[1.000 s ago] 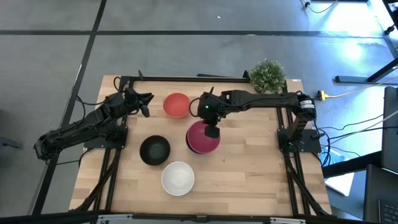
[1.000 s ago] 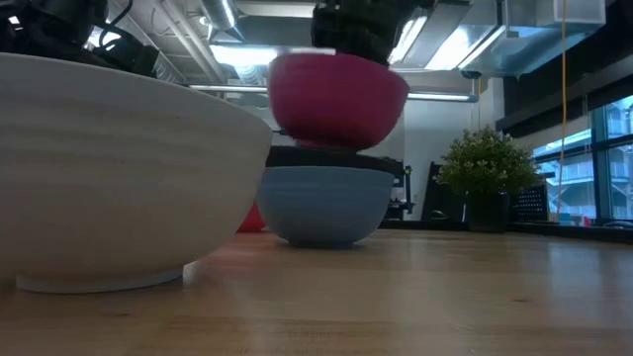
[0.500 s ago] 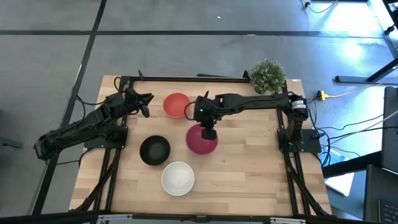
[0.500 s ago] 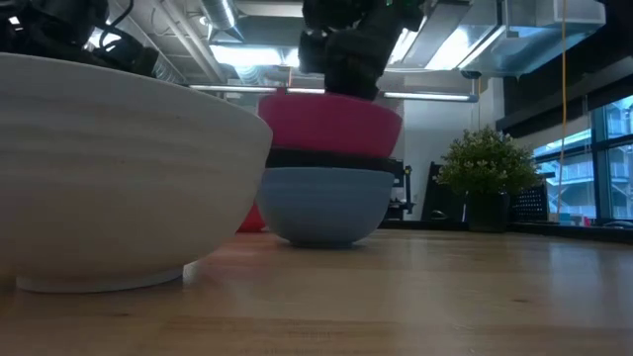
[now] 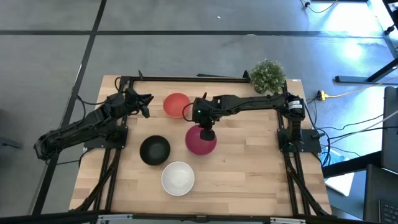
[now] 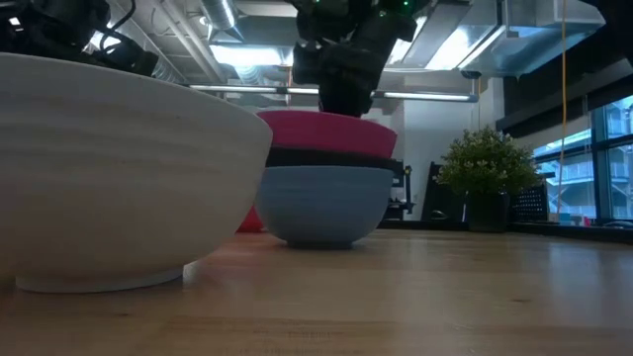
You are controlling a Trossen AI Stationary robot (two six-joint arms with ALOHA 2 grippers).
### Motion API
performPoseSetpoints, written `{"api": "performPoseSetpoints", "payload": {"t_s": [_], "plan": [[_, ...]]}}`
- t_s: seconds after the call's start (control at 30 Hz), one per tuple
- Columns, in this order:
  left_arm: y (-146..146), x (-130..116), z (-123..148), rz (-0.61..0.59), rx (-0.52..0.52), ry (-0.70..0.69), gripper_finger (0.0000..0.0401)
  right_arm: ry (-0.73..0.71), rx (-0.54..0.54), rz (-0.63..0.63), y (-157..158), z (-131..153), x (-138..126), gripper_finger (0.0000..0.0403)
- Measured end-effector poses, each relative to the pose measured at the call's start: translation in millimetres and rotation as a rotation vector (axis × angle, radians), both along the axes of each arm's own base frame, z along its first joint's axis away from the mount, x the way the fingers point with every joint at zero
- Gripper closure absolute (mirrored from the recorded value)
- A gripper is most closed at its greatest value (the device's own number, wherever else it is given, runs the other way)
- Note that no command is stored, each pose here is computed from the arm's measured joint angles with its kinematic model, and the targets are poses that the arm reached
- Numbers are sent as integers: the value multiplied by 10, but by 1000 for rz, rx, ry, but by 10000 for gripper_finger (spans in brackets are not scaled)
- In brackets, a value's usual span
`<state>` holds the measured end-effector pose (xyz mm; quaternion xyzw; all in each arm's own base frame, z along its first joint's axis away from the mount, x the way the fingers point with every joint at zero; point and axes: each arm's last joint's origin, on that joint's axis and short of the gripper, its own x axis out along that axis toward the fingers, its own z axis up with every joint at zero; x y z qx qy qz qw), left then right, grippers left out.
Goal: Nest bowls inside each other
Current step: Stack the pink bowl on top of the black bowl, then stack the orange bowl on top of the pink bowl
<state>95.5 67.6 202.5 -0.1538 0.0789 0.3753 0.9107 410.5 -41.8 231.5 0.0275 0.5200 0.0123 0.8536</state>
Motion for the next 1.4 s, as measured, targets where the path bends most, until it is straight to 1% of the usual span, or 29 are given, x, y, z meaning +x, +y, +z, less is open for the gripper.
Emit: {"api": "performPoseSetpoints", "payload": {"t_s": [0.57, 0.77, 0.87, 1.13, 1.4], "plan": [[0, 0, -1, 0, -1, 1, 327, -1, 4, -5, -8, -60, 39, 390], [0, 0, -2, 0, -1, 2, 327, 1, 13, -6, -5, -67, 40, 324], [0, 0, -2, 0, -1, 2, 327, 1, 26, -3, -1, -67, 40, 301], [0, 0, -2, 0, -1, 2, 327, -17, 34, -10, 2, -24, 67, 268], [0, 0, -2, 0, -1, 2, 327, -91, 5, 27, -10, 238, 145, 248]]}}
